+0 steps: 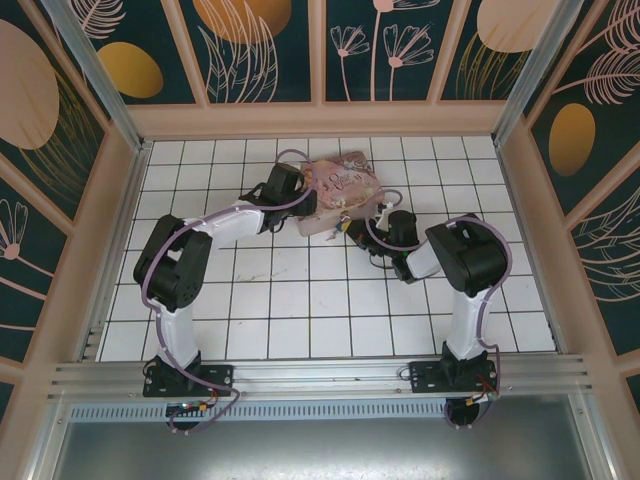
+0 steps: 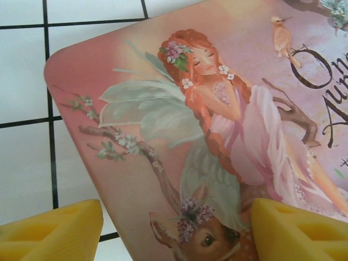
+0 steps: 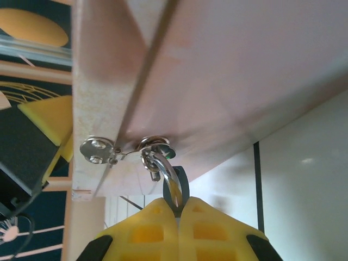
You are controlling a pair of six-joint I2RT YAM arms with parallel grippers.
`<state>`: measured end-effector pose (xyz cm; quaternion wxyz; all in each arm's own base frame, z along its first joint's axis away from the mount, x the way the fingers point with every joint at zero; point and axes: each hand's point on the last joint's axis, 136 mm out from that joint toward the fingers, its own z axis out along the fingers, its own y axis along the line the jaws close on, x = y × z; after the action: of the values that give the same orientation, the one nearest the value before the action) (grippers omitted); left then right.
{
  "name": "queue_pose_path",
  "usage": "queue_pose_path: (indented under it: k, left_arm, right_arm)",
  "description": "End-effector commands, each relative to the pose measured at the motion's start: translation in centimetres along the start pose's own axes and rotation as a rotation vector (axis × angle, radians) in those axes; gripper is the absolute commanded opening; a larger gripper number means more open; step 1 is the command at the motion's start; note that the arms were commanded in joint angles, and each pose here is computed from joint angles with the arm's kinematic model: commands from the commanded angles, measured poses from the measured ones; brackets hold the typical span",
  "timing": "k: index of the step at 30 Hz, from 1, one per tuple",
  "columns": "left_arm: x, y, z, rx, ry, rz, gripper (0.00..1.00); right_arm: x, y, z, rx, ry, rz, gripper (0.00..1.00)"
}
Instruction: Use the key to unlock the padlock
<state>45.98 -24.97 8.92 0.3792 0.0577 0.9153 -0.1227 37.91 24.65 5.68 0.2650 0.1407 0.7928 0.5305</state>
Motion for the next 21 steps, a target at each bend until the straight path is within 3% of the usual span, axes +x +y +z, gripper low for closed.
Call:
queue_pose_path:
  k: [1, 11, 16, 21]
  left_arm:
    - [10.8, 5.1, 1.8, -0.170, 0.338, 0.082, 0.71]
    - [11.8, 5.2, 2.5, -0.165, 0.371, 0.087, 0.69]
    - [12.3, 5.2, 2.8, -0.161, 0.386, 0.089, 0.66]
    - [12.8, 5.1, 3.1, -0.155, 0.405, 0.091, 0.65]
  right_arm:
    - [-2.6, -0.2, -0.6, -0.027, -0.082, 0.049, 0.00]
    - [-4.0, -3.3, -0.2, 0.189, -0.050, -0.005, 0.00]
    - [-5.4, -2.1, -0.3, 0.121, -0.067, -0.003, 0.00]
    - [-10.3, -1.2, -3.3, 0.001, -0.220, 0.079, 0.00]
